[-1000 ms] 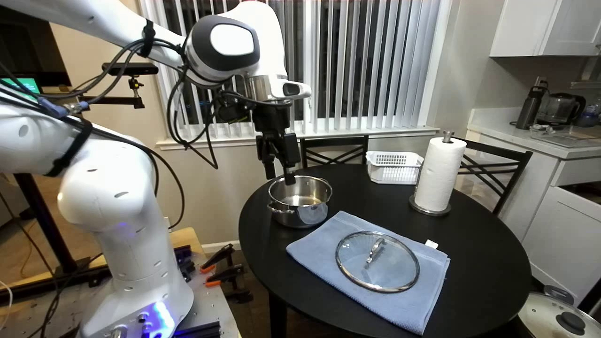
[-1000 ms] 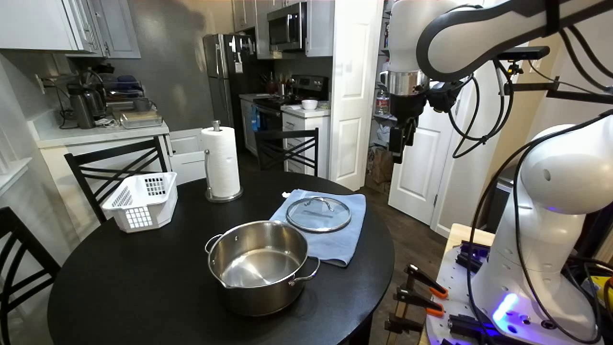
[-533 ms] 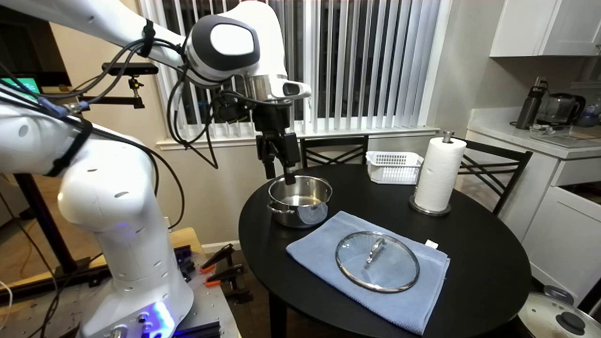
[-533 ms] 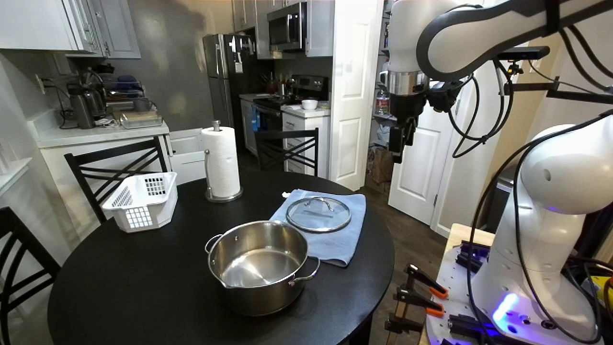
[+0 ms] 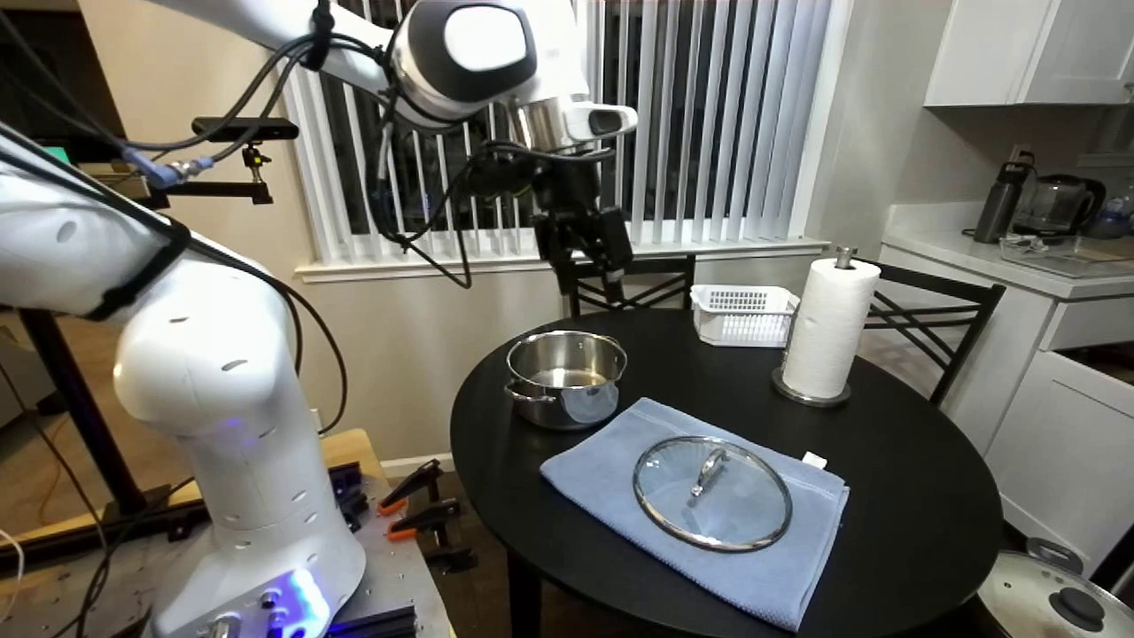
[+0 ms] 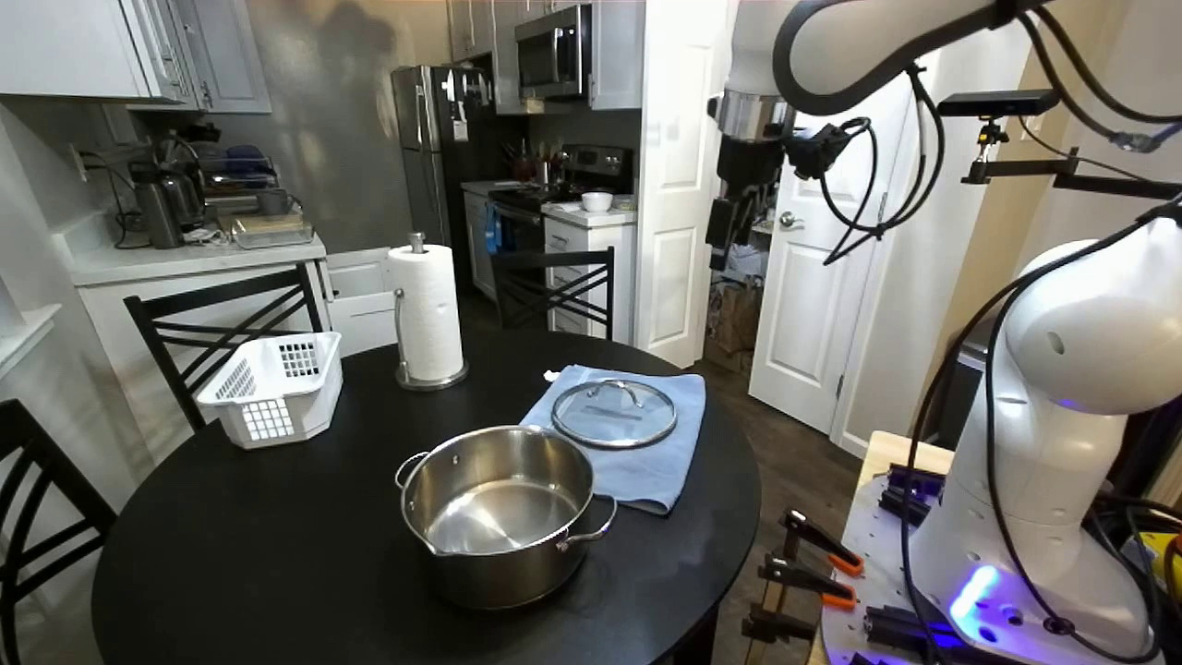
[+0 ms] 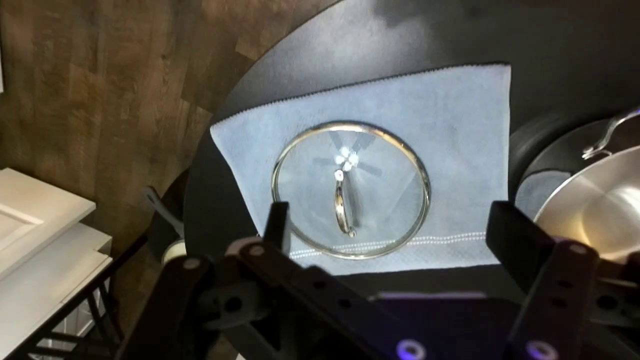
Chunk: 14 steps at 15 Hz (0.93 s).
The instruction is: Lift the lid from the towel and use it to cover the pot
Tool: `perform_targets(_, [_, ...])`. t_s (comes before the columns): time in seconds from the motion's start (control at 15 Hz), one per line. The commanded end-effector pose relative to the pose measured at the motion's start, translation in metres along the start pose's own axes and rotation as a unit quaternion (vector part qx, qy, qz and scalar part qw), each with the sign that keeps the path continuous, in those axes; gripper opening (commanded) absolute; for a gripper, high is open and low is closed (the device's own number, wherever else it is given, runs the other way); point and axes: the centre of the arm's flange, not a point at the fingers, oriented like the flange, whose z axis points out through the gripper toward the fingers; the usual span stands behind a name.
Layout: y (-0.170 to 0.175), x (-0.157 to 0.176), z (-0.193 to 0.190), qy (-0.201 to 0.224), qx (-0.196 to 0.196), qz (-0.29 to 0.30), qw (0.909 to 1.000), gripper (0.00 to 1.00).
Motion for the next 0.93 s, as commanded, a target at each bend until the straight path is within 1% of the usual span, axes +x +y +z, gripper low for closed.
perform_targets(0.0, [0.019, 0.09, 0.002, -0.002, 0.003, -0.046, 0.999, 1.0])
perform_targets(0.27, [0.014, 0.155, 0.017, -0.009, 0.006, -0.092, 0.9957, 1.0])
perform_targets(0.4, [0.009, 0.179, 0.036, -0.019, 0.013, -0.128, 0.9915, 1.0])
perform_targets(0.53, [0.015, 0.197, 0.061, -0.039, 0.021, -0.157, 0.9867, 1.0])
perform_targets(0.6, [0.023, 0.202, 0.074, -0.053, 0.025, -0.162, 0.9851, 1.0])
perform_targets(0.67, [0.032, 0.206, 0.085, -0.056, 0.03, -0.171, 0.9831, 1.0])
perform_targets(0.73, [0.043, 0.207, 0.093, -0.068, 0.035, -0.18, 0.9806, 1.0])
perform_targets(0.8, [0.019, 0.189, 0.084, -0.053, 0.021, -0.16, 0.9855, 1.0])
perform_targets(0.87, [0.025, 0.192, 0.092, -0.058, 0.022, -0.16, 0.9852, 1.0])
